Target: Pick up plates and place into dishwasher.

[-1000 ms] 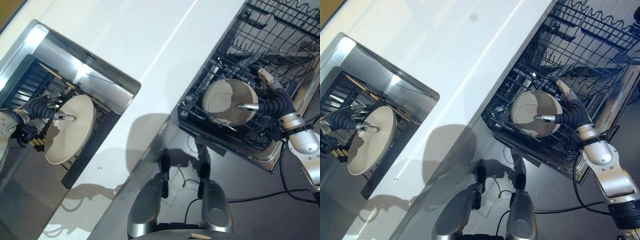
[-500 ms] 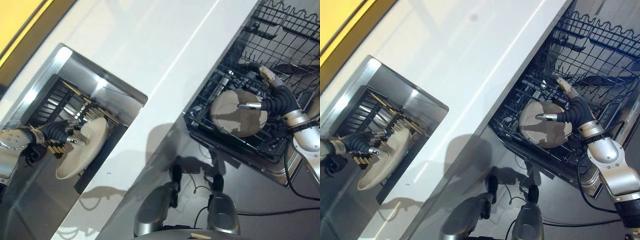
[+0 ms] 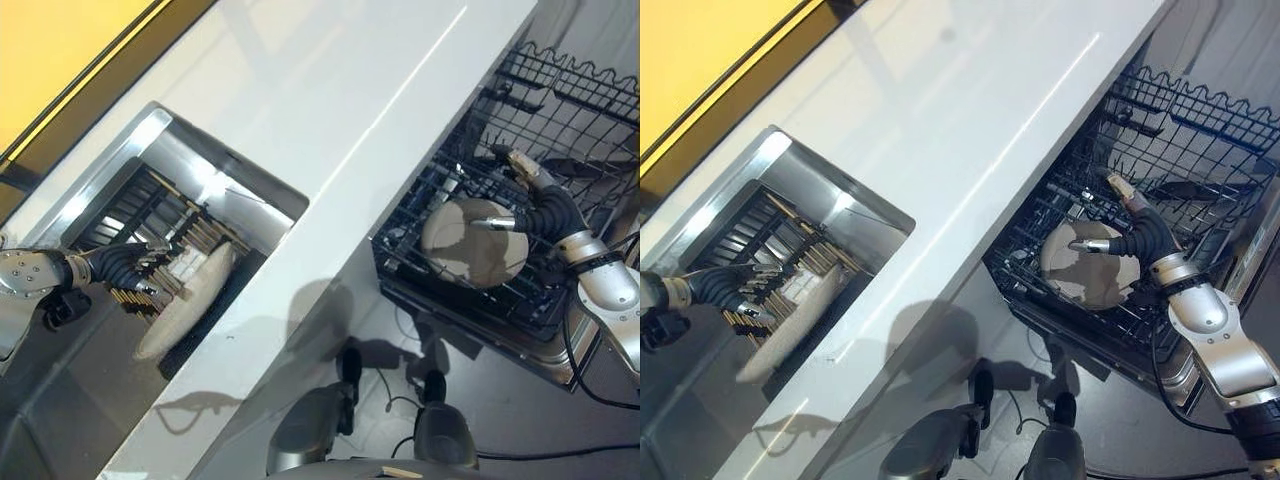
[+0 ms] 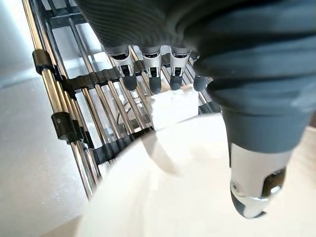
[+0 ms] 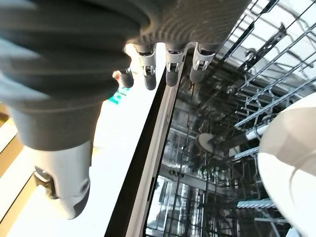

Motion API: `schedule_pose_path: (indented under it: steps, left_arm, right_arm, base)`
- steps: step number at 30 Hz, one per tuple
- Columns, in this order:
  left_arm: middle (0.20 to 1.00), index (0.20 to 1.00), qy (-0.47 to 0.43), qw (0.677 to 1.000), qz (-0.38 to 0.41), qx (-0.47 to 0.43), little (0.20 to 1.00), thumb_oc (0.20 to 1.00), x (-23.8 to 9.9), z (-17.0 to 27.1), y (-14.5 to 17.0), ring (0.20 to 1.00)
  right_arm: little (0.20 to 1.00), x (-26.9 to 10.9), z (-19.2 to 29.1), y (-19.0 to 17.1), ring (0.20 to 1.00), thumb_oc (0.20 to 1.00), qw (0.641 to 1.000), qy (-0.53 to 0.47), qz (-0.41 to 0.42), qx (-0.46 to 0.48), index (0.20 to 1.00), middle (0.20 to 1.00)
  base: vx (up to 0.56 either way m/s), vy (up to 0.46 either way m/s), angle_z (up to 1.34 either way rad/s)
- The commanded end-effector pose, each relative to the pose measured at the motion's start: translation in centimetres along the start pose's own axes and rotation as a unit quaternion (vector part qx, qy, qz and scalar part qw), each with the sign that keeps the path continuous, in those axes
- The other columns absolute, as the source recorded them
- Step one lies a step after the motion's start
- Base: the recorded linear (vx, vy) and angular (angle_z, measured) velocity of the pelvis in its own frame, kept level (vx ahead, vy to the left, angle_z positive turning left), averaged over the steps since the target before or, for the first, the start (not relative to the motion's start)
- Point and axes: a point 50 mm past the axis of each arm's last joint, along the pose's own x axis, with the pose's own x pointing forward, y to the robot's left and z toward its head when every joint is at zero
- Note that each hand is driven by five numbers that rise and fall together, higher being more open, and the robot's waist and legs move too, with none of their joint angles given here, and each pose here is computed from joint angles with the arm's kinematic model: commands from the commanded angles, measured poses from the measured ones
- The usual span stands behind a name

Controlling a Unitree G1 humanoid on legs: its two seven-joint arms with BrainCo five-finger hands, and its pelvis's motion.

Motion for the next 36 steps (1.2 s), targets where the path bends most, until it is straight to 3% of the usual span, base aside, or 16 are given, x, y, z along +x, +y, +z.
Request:
schedule_pose_path:
  steps: [1,7,9,10,11,12,15,17,18,19,20,23,25,28,33,36]
  left_arm:
    - [1.000,1.000,-0.096,0.946,-0.311,-0.013,1.000,1.000,2.8,1.7,-11.5,1.000]
    - [1.000,1.000,-0.106,0.943,-0.315,-0.011,1.000,1.000,2.4,1.8,-11.4,1.000]
    - [0.542,0.542,-0.111,0.942,-0.317,-0.010,0.542,0.542,2.4,1.9,-11.4,0.542]
    - [0.464,0.464,-0.112,0.942,-0.317,-0.010,0.464,0.464,2.4,2.0,-11.4,0.464]
    - [0.288,0.288,-0.115,0.942,-0.315,-0.011,0.288,0.288,2.5,2.2,-11.4,0.288]
    - [0.247,0.247,-0.117,0.942,-0.314,-0.011,0.247,0.247,2.5,2.3,-11.4,0.247]
    - [0.416,0.416,-0.117,0.944,-0.309,-0.010,0.416,0.416,2.5,2.3,-11.3,0.416]
    - [0.438,0.438,-0.116,0.946,-0.303,-0.009,0.438,0.438,2.5,2.3,-11.3,0.438]
    - [0.517,0.517,-0.114,0.953,-0.281,-0.006,0.517,0.517,2.5,2.3,-11.0,0.517]
    - [0.787,0.787,-0.113,0.959,-0.260,-0.005,0.787,0.787,2.5,2.2,-10.7,0.787]
    - [1.000,1.000,-0.110,0.965,-0.240,-0.006,1.000,1.000,2.6,2.2,-10.5,1.000]
    - [1.000,1.000,-0.046,0.998,-0.029,0.010,1.000,1.000,2.4,0.4,-7.3,1.000]
    - [1.000,1.000,-0.004,0.990,0.143,-0.005,1.000,1.000,0.8,-1.4,-3.7,1.000]
    - [1.000,1.000,-0.010,0.964,0.266,-0.024,1.000,1.000,-2.2,-2.4,-1.0,1.000]
    - [1.000,1.000,0.010,0.918,0.397,0.006,1.000,1.000,-4.8,-3.8,0.0,1.000]
    - [1.000,1.000,0.032,0.871,0.491,0.021,1.000,1.000,-6.5,-4.7,0.7,1.000]
  right_arm:
    - [1.000,0.7,2.1,-0.5,1.000,1.000,0.998,-0.062,-0.016,0.008,1.000,1.000]
    - [1.000,0.6,2.3,-0.5,1.000,1.000,0.998,-0.064,-0.022,0.013,1.000,1.000]
    - [1.000,0.6,2.3,-0.5,1.000,1.000,0.997,-0.065,-0.025,0.014,1.000,1.000]
    - [1.000,0.6,2.3,-0.5,1.000,1.000,0.997,-0.065,-0.026,0.014,1.000,1.000]
    - [1.000,0.5,2.2,-0.5,1.000,1.000,0.997,-0.066,-0.028,0.015,1.000,1.000]
    - [1.000,0.5,2.2,-0.5,1.000,1.000,0.997,-0.066,-0.029,0.016,1.000,1.000]
    - [1.000,0.4,2.2,-0.6,1.000,1.000,0.997,-0.066,-0.032,0.017,1.000,1.000]
    - [1.000,0.3,2.1,-0.6,1.000,1.000,0.997,-0.066,-0.033,0.017,1.000,1.000]
    - [1.000,0.3,2.1,-0.6,1.000,1.000,0.997,-0.066,-0.035,0.019,1.000,1.000]
    - [1.000,0.2,2.0,-0.5,1.000,1.000,0.997,-0.065,-0.036,0.020,1.000,1.000]
    - [1.000,0.1,2.0,-0.5,1.000,1.000,0.997,-0.065,-0.037,0.020,1.000,1.000]
    - [1.000,-0.5,1.6,-0.3,1.000,1.000,0.997,-0.058,-0.039,0.022,1.000,1.000]
    - [1.000,-1.0,1.3,-0.4,1.000,1.000,0.997,-0.049,-0.045,0.028,1.000,1.000]
    - [1.000,-2.1,1.0,-0.4,1.000,1.000,0.997,-0.038,-0.058,0.031,1.000,1.000]
    - [1.000,-2.4,0.3,-0.1,1.000,1.000,0.997,-0.031,-0.070,0.033,1.000,1.000]
    - [1.000,-2.5,0.1,0.4,1.000,1.000,0.997,-0.027,-0.070,0.037,1.000,1.000]
  base:
    - [-0.01,-0.028,0.03]
    - [0.00,0.000,0.00]
    - [0.00,0.000,0.00]
    - [0.00,0.000,0.00]
    - [0.00,0.000,0.00]
    - [0.00,0.000,0.00]
    - [0.00,0.000,0.00]
    - [0.00,0.000,0.00]
    - [0.00,0.000,0.00]
    - [0.00,0.000,0.00]
    - [0.00,0.000,0.00]
    - [0.01,-0.008,0.04]
    - [0.04,-0.036,0.10]
    - [0.02,-0.057,0.03]
    - [-0.01,-0.031,0.08]
    - [0.00,-0.016,0.02]
